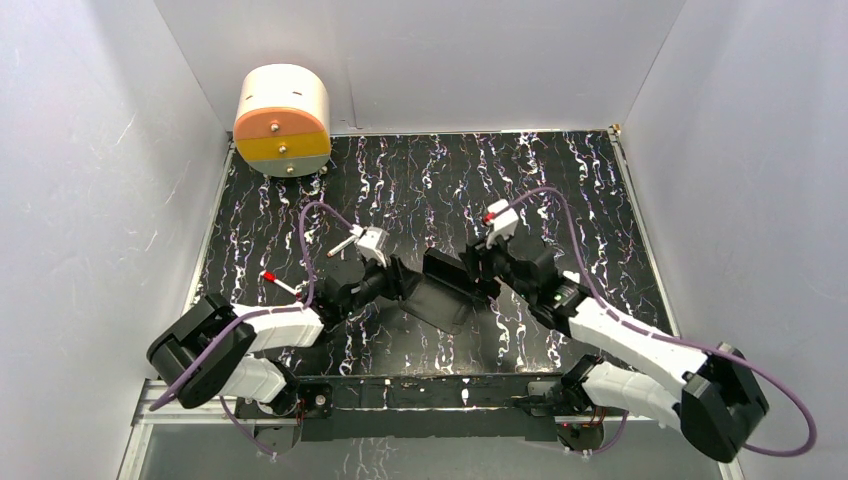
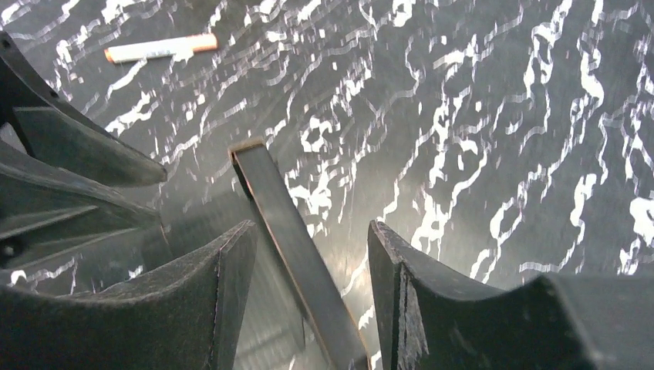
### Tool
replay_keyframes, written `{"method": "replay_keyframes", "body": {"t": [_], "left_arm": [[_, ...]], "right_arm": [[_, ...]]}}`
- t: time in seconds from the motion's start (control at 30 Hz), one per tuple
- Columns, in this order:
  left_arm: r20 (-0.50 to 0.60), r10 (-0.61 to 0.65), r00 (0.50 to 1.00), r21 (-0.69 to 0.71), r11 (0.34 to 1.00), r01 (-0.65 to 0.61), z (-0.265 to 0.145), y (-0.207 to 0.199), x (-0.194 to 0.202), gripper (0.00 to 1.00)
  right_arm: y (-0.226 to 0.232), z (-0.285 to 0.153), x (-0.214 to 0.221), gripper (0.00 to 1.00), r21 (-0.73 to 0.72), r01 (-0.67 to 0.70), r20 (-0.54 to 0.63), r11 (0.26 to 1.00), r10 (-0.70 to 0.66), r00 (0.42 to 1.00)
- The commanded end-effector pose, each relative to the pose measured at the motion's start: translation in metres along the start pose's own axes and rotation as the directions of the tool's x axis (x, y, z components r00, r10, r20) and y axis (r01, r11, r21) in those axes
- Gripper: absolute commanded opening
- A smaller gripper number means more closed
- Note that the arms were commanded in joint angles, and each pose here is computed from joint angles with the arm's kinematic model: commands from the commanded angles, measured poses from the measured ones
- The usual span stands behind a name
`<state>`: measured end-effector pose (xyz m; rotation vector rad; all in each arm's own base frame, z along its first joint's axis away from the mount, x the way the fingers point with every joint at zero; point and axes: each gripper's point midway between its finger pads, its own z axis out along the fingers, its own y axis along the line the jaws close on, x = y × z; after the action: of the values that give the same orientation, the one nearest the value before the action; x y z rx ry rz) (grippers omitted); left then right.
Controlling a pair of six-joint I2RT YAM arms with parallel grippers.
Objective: Fold the paper box
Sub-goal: Fold the paper box at the center of the board.
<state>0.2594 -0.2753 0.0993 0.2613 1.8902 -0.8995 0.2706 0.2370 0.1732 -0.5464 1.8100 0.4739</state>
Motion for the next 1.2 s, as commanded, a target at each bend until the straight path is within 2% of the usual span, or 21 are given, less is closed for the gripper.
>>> {"method": "replay_keyframes", "body": {"t": [0.0, 0.1, 0.33, 0.43, 0.57, 0.73, 0.97, 1.17], "left_arm": [[-0.066, -0.061, 0.996, 0.019, 0.998, 0.063, -0.004, -0.024, 0.008, 0.48], [-0.112, -0.118, 0.987, 0.013, 0.993, 0.12, -0.008, -0.032, 0.014, 0.5], [-0.129, -0.266, 0.955, 0.047, 0.961, 0.274, -0.013, -0.066, 0.018, 0.55], [-0.108, -0.32, 0.941, 0.068, 0.942, 0.328, -0.007, -0.085, 0.013, 0.56], [-0.09, -0.38, 0.921, 0.089, 0.917, 0.388, 0.002, -0.1, 0.003, 0.58], [-0.075, -0.414, 0.907, 0.099, 0.902, 0.42, 0.014, -0.107, -0.003, 0.59], [-0.109, -0.436, 0.893, 0.1, 0.889, 0.446, 0.027, -0.111, 0.007, 0.59], [-0.13, -0.455, 0.881, 0.103, 0.878, 0.468, 0.034, -0.114, 0.013, 0.59]], "right_arm": [[-0.011, -0.024, 0.03, 0.64, 0.045, -0.055, -0.049, 0.997, 0.057, 0.997], [-0.018, -0.039, 0.05, 0.63, 0.08, -0.094, -0.061, 0.992, 0.099, 0.993], [-0.036, -0.067, 0.056, 0.55, 0.148, -0.203, 0.086, 0.968, 0.192, 0.978], [-0.044, -0.069, 0.066, 0.54, 0.192, -0.199, 0.076, 0.961, 0.188, 0.979], [-0.042, -0.063, 0.077, 0.55, 0.182, -0.203, 0.06, 0.962, 0.196, 0.979], [-0.042, -0.053, 0.093, 0.55, 0.197, -0.224, 0.029, 0.955, 0.223, 0.974], [-0.042, -0.04, 0.109, 0.54, 0.174, -0.239, 0.046, 0.955, 0.234, 0.971], [-0.038, -0.031, 0.112, 0.43, 0.122, -0.22, 0.068, 0.968, 0.213, 0.975]]}}
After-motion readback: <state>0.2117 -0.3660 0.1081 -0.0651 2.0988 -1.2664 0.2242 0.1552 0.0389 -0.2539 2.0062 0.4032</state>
